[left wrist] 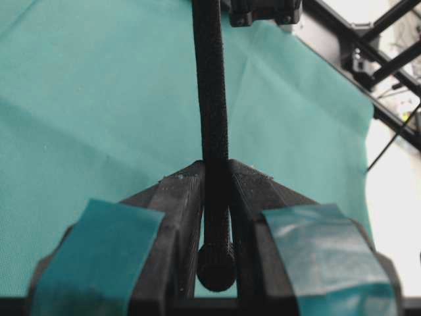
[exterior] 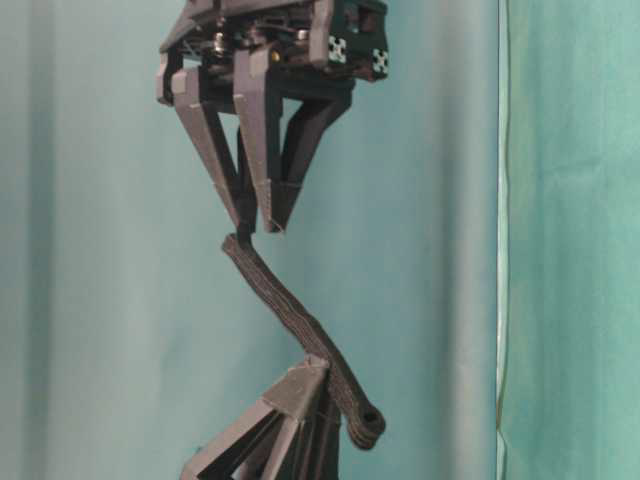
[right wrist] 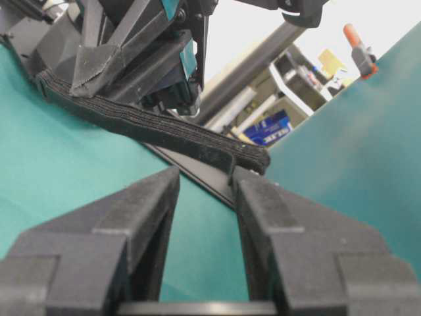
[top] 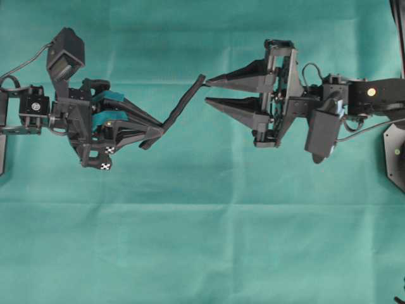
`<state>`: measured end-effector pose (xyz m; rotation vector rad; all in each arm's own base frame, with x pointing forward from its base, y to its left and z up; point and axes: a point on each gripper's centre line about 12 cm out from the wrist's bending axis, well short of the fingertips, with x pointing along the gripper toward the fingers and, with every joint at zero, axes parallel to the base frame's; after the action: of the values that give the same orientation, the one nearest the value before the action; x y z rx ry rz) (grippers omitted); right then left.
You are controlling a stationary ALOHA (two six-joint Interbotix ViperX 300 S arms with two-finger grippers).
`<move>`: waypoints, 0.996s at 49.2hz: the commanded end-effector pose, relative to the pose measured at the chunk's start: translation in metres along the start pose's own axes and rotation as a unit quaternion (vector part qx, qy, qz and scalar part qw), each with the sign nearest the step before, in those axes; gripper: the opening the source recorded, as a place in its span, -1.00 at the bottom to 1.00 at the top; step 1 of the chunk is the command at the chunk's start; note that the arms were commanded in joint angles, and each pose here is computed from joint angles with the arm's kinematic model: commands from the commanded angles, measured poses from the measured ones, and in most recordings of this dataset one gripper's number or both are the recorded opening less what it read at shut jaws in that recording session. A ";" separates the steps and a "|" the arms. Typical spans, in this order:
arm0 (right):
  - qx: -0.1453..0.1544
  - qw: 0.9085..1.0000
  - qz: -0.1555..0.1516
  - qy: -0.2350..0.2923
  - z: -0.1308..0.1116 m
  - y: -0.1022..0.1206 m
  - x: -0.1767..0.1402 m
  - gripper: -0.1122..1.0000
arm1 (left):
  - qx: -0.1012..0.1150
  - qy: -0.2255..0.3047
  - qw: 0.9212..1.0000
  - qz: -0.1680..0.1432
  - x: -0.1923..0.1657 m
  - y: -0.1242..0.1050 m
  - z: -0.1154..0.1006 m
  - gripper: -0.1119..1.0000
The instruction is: Peel off the Velcro with your right arm.
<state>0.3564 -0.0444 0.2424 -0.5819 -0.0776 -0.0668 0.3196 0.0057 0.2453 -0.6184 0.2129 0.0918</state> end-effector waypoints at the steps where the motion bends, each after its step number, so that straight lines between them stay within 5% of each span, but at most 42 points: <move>1: -0.001 1.000 -0.009 -0.017 0.009 -0.006 0.005 -0.76 | -0.001 -0.012 1.000 -0.006 0.000 -0.003 0.006 -0.63; 49: 0.003 0.999 -0.020 -0.026 0.009 -0.010 0.004 -0.97 | 0.000 -0.006 1.000 -0.006 -0.001 -0.003 0.002 -0.63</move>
<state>0.3590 -0.0480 0.2494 -0.5818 -0.1143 -0.0847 0.3184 0.0052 0.2431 -0.6181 0.2193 0.0922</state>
